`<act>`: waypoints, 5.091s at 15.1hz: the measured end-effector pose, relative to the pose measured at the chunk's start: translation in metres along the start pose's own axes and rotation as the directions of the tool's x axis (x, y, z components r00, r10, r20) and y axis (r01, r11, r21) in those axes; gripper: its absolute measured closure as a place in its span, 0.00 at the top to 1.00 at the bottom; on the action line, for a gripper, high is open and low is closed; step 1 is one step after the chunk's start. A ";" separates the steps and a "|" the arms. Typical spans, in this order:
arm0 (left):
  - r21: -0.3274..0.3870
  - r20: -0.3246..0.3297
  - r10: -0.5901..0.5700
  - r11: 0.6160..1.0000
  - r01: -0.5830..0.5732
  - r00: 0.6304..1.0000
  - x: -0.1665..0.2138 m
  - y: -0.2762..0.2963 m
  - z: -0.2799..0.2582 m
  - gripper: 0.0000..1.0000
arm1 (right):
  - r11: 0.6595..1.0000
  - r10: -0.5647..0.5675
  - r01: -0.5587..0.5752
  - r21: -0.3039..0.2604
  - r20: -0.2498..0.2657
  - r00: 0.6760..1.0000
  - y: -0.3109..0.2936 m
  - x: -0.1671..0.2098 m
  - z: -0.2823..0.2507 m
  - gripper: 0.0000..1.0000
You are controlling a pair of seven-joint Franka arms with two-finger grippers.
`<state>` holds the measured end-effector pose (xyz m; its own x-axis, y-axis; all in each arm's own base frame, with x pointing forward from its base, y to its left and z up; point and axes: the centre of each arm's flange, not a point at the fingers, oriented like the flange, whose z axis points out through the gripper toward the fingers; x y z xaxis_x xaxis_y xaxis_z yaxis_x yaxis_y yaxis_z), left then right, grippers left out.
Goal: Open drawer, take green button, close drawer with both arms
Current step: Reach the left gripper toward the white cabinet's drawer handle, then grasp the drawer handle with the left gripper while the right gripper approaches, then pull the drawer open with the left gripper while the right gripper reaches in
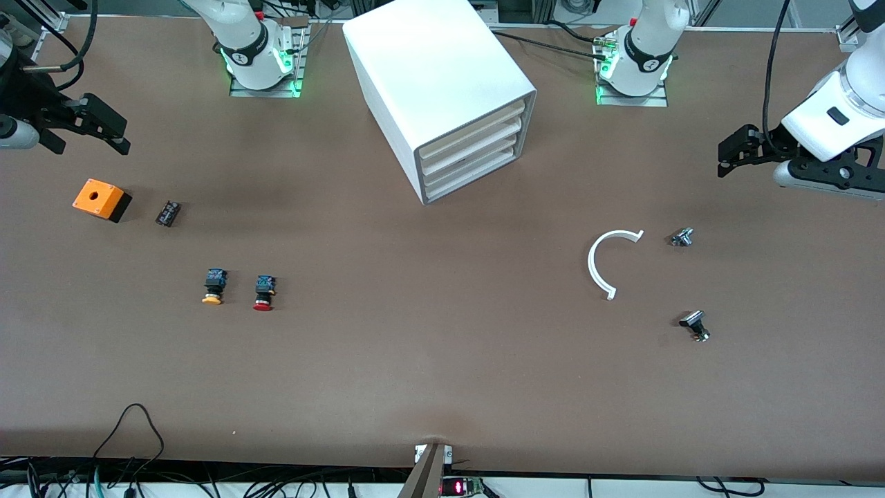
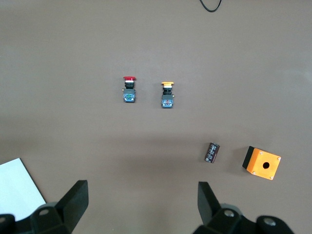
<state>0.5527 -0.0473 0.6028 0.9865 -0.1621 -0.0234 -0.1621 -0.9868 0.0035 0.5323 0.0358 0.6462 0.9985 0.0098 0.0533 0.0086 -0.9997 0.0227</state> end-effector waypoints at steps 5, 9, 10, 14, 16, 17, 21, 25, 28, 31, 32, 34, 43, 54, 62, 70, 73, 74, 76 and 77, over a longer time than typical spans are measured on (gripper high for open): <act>0.000 0.000 0.000 1.000 0.000 1.000 0.000 0.000 0.000 1.00 | 1.000 0.005 -0.005 -0.001 0.012 1.000 0.003 -0.001 0.001 1.00; 0.000 0.000 0.007 1.000 -0.007 1.000 0.000 0.004 0.000 1.00 | 1.000 0.005 -0.005 -0.001 0.025 1.000 0.003 -0.002 0.004 1.00; 0.000 0.004 0.018 1.000 -0.018 1.000 0.000 0.010 0.000 1.00 | 1.000 0.005 -0.005 -0.001 0.029 1.000 0.003 -0.001 0.006 1.00; -0.034 0.069 0.058 0.998 -0.056 0.996 -0.003 0.035 0.009 1.00 | 1.000 0.005 -0.005 -0.001 0.033 0.999 0.003 -0.001 0.008 1.00; -0.104 0.089 0.064 0.993 -0.054 0.994 -0.001 0.043 0.016 1.00 | 1.000 -0.004 0.004 -0.001 0.037 0.999 0.003 0.000 0.010 1.00; -0.146 0.097 0.066 0.988 -0.051 0.993 0.001 0.047 0.022 1.00 | 1.000 -0.021 0.021 0.000 0.042 0.999 0.003 0.002 0.013 1.00; -0.283 0.163 0.080 0.959 -0.031 0.983 0.012 0.062 0.050 1.00 | 0.999 -0.054 0.054 0.004 0.082 0.995 0.001 0.011 0.034 1.00; -0.471 0.262 0.132 0.882 0.007 0.956 0.021 0.084 0.085 1.00 | 0.998 -0.061 0.060 0.008 0.135 0.989 -0.002 0.022 0.064 1.00; -0.573 0.265 0.239 0.818 -0.046 0.934 0.030 0.106 0.116 1.00 | 0.998 -0.067 0.066 0.012 0.164 0.984 -0.005 0.028 0.081 1.00; -0.707 0.223 0.346 0.701 -0.093 0.911 0.044 0.118 0.157 1.00 | 0.998 -0.069 0.068 0.016 0.180 0.981 -0.006 0.032 0.091 1.00; -0.743 0.206 0.374 0.661 -0.104 0.904 0.049 0.119 0.175 1.00 | 0.998 -0.070 0.068 0.017 0.188 0.980 -0.007 0.034 0.097 1.00; -0.790 0.143 0.425 0.593 -0.155 0.894 0.059 0.117 0.213 1.00 | 0.997 -0.075 0.071 0.024 0.206 0.976 -0.013 0.040 0.112 1.00; -0.929 -0.127 0.318 0.294 -0.225 0.940 -0.013 0.132 0.400 0.97 | 0.989 0.147 -0.148 -0.007 0.176 0.973 -0.108 0.062 0.171 1.00; -0.976 -0.092 0.222 0.171 -0.132 0.971 -0.087 0.202 0.480 0.58 | 0.892 0.445 -0.452 -0.023 0.220 0.868 -0.216 0.053 0.235 1.00; -0.986 -0.031 0.234 0.150 -0.067 0.972 -0.112 0.218 0.500 0.49 | 0.815 0.574 -0.578 -0.048 0.203 0.793 -0.279 0.037 0.266 1.00; -0.991 0.004 0.251 0.128 -0.029 0.968 -0.130 0.239 0.508 0.26 | 0.708 0.694 -0.706 0.010 0.170 0.699 -0.345 0.045 0.254 1.00; -0.992 -0.003 0.254 0.120 -0.035 0.967 -0.129 0.240 0.507 0.13 | 0.670 0.728 -0.742 0.024 0.171 0.664 -0.367 0.051 0.255 1.00; -0.992 -0.005 0.252 0.120 -0.036 0.968 -0.128 0.240 0.507 0.13 | 0.662 0.735 -0.749 0.028 0.172 0.656 -0.372 0.053 0.255 1.00; -0.992 -0.012 0.241 0.123 -0.042 0.971 -0.123 0.235 0.506 0.13 | 0.641 0.751 -0.766 0.038 0.172 0.637 -0.378 0.057 0.253 1.00; -0.991 -0.018 0.230 0.126 -0.048 0.973 -0.117 0.230 0.505 0.13 | 0.630 0.759 -0.775 0.046 0.172 0.628 -0.381 0.060 0.251 1.00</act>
<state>0.3885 -0.2552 0.1019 0.9230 -0.3847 -0.0038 -0.0447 -0.1169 0.9921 0.6023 0.4113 0.3907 0.6426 -0.7565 -0.1214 -0.7659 -0.6388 -0.0730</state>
